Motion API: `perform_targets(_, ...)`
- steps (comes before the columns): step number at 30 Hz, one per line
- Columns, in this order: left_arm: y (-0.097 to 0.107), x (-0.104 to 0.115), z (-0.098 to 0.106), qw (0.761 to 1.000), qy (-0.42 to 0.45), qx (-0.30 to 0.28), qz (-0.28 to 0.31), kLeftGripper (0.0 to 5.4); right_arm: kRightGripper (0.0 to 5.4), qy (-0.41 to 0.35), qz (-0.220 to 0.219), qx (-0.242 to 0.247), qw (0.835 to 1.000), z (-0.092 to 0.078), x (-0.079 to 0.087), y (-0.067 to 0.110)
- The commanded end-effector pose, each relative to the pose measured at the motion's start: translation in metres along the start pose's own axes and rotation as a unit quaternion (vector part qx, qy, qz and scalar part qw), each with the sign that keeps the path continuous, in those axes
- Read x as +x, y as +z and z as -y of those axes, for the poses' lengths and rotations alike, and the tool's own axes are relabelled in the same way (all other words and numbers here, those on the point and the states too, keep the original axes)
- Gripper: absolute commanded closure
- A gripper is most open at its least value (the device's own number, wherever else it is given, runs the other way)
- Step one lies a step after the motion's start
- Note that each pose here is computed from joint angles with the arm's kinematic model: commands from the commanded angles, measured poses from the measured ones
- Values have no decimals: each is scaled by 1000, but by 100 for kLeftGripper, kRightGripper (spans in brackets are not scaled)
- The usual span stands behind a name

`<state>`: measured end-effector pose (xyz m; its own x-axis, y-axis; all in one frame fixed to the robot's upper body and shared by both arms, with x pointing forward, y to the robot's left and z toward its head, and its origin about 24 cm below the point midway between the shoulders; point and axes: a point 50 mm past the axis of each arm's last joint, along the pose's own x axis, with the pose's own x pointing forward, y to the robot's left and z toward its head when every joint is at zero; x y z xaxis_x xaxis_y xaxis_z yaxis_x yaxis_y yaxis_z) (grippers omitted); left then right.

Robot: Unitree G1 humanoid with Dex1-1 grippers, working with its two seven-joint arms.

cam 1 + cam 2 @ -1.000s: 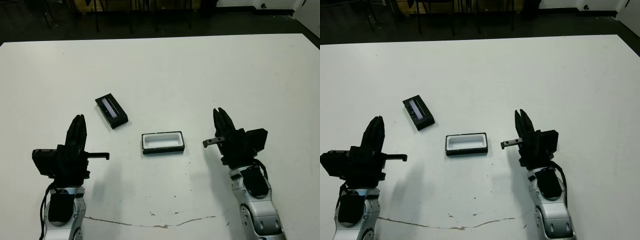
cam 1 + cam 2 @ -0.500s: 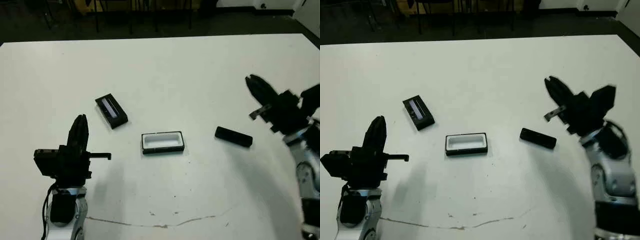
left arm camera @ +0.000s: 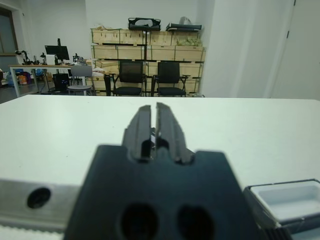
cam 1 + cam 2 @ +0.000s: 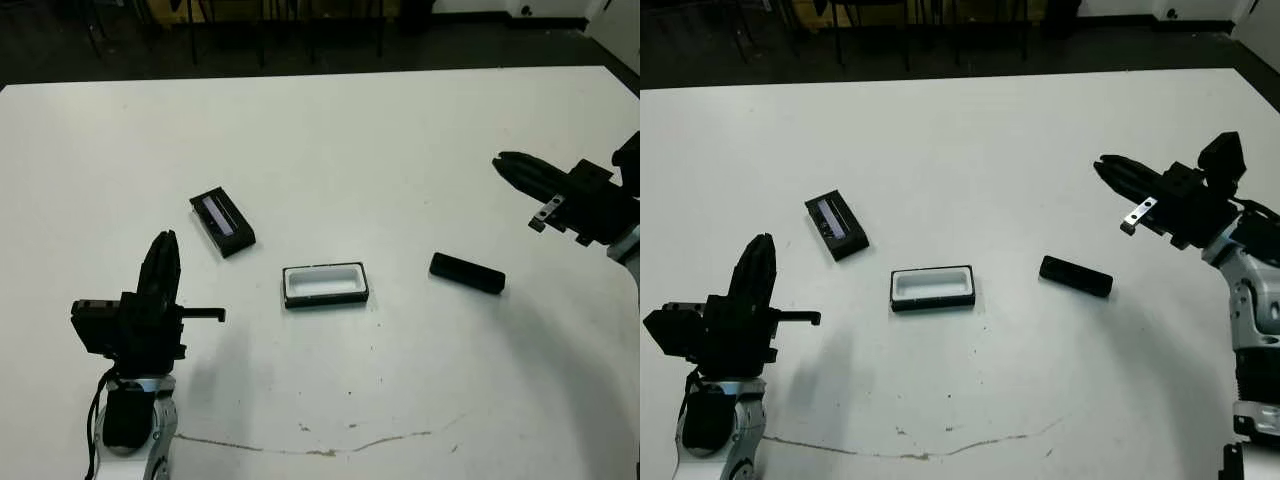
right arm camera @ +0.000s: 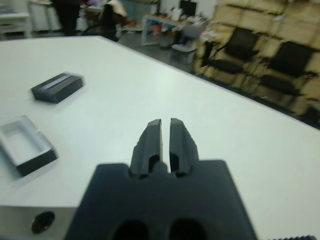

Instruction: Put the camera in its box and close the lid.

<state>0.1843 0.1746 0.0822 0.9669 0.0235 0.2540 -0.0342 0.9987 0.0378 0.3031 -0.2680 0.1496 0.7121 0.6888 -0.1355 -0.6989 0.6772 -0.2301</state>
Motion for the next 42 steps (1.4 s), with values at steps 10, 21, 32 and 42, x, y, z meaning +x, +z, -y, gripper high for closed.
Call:
perform_targets(10, -11, -13, -4, 999, -1, 5, -42, 540, 357, 129, -77, 59, 987, 7, -12, -17)
perform_targets(21, -11, -14, -5, 999, -2, 7, -44, 540, 166, 142, -94, 62, 983, 7, -14, -22)
perform_targets(32, -12, -14, -7, 999, -3, 11, -49, 540, 1, 156, -104, 100, 977, -3, -18, -34)
perform_targets(42, -12, -13, -8, 999, -4, 18, -48, 540, 1, 151, -108, 130, 974, -14, -20, -58)
